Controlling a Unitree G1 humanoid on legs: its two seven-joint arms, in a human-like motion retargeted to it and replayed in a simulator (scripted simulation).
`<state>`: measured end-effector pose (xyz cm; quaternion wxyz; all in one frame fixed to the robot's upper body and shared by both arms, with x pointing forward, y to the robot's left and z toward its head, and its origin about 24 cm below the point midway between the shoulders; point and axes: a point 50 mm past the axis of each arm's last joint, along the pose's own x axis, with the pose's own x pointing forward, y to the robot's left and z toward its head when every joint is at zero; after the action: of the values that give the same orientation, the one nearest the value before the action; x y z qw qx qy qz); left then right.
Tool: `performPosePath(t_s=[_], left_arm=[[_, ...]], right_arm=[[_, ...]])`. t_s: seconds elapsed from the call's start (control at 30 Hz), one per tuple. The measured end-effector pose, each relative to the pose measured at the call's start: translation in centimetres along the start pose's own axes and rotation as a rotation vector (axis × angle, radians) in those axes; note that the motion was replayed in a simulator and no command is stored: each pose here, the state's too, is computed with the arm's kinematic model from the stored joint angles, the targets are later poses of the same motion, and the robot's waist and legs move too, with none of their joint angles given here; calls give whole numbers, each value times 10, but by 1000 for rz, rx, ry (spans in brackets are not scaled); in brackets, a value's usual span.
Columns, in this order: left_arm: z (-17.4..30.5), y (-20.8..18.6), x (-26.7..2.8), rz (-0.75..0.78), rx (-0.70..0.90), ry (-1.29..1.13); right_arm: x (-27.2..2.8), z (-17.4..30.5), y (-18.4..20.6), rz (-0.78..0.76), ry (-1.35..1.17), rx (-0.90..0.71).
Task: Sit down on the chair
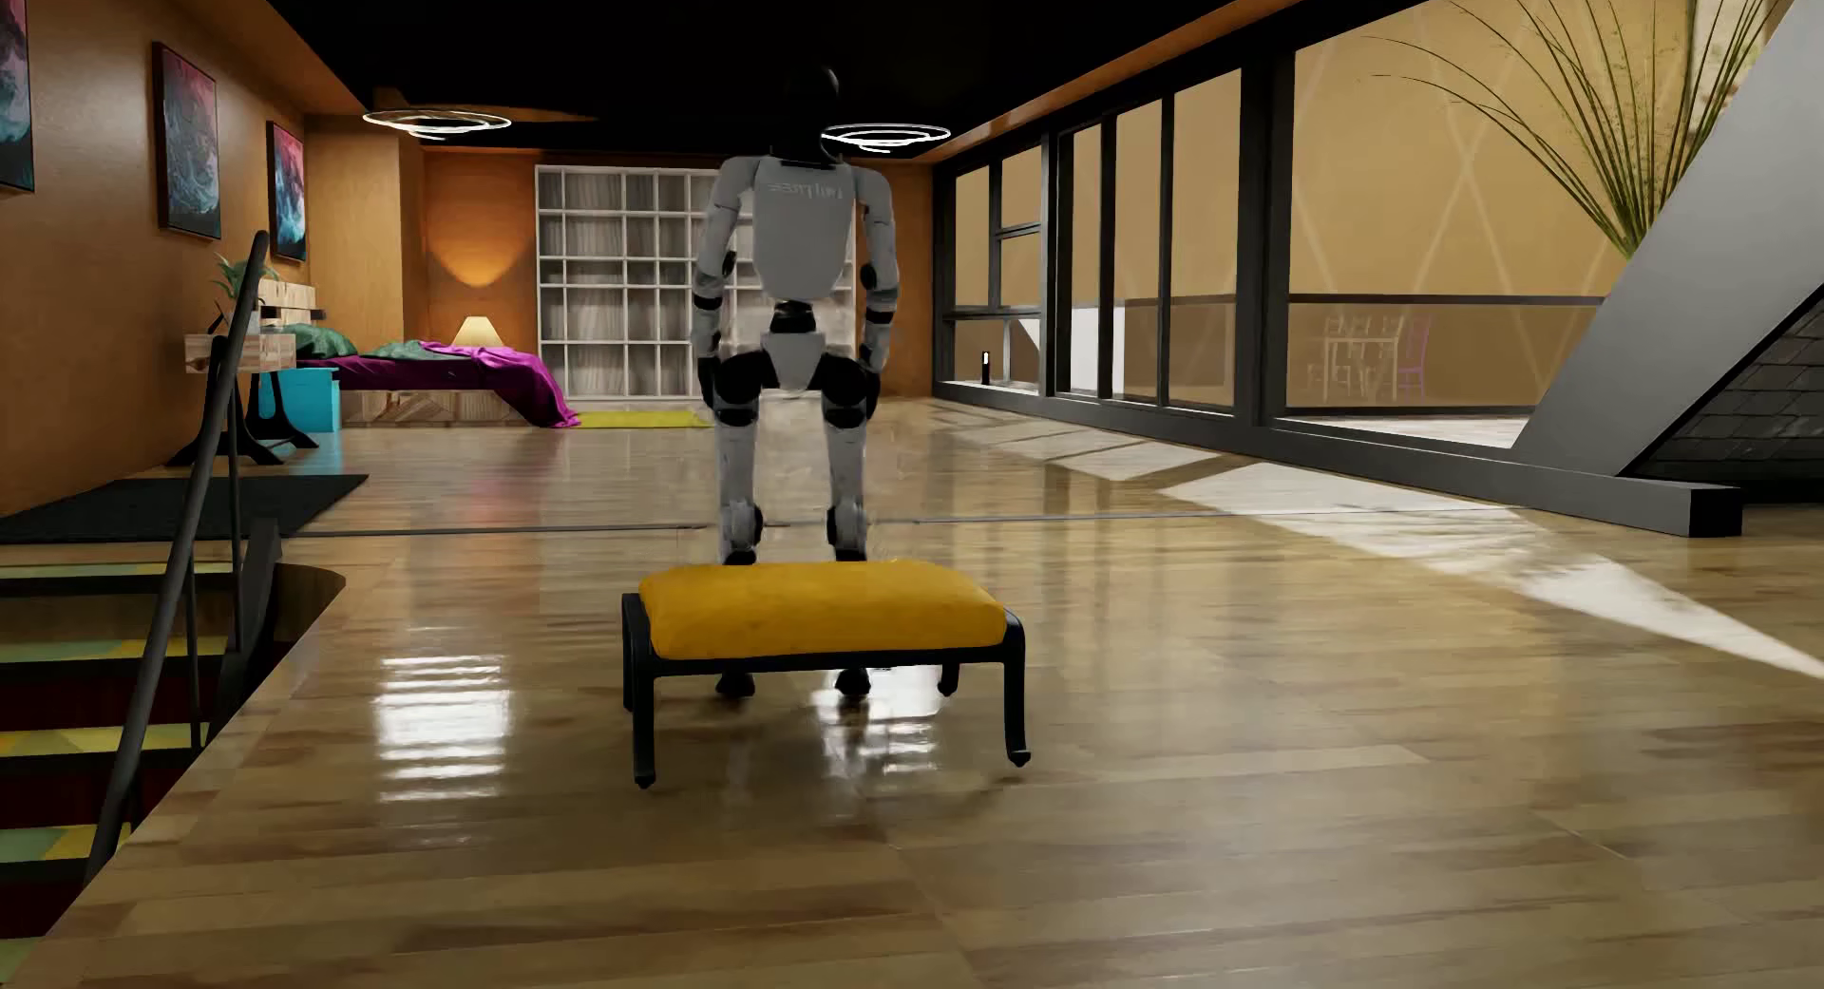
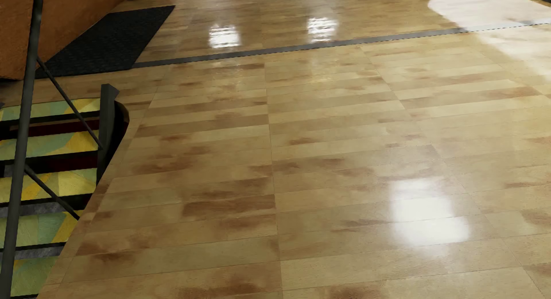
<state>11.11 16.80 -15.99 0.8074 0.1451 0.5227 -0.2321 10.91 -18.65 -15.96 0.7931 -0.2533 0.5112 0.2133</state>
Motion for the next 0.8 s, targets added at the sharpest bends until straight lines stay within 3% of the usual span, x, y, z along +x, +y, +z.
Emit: performPosePath(t_s=[0.13, 0.2, 0.37, 0.8], left_arm=[[11, 35, -9, 33, 124, -26], [4, 51, -15, 76, 182, 6], [-41, 65, -25, 318, -26, 173], [-4, 25, -5, 84, 27, 34]], right_arm=[[-11, -3, -49, -55, -5, -169], [-16, -18, -65, -96, 50, -178], [-25, -59, -71, -245, 231, -40], [-2, 4, -22, -25, 7, -111]])
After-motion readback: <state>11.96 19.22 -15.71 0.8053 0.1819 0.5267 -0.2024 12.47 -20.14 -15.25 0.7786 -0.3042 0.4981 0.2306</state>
